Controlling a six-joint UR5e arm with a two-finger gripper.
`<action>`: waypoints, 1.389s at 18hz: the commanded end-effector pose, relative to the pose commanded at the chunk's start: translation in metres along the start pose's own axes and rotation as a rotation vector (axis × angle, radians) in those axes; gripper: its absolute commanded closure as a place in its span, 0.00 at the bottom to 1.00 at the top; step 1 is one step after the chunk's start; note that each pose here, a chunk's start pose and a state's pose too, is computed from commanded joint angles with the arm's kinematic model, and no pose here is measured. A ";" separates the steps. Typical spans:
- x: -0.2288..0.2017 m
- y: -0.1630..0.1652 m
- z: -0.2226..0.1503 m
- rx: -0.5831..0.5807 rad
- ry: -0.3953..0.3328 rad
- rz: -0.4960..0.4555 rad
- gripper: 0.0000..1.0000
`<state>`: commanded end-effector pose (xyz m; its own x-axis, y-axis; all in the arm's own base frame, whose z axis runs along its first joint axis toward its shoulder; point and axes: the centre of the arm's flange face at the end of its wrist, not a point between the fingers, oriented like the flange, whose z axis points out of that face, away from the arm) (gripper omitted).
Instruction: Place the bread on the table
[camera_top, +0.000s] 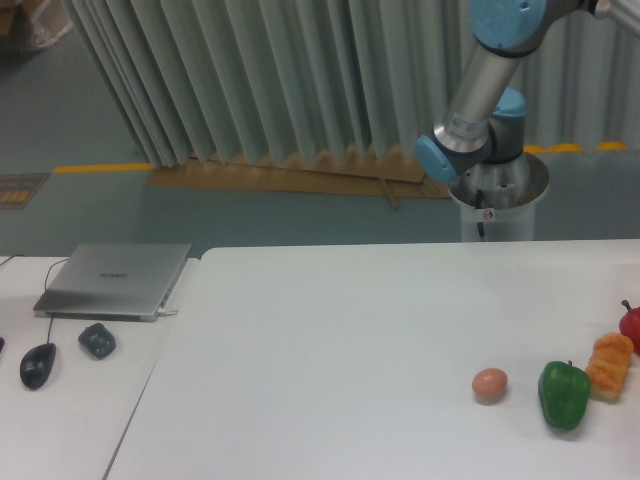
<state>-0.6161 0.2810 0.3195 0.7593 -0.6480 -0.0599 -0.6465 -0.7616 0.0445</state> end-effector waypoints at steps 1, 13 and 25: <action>0.000 -0.001 0.000 -0.001 0.001 0.002 0.00; 0.008 -0.016 -0.025 -0.048 0.006 -0.001 0.00; 0.009 -0.029 -0.026 -0.042 0.015 -0.036 0.00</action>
<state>-0.5883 0.2970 0.3440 0.7829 -0.6203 -0.0476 -0.6157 -0.7835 0.0846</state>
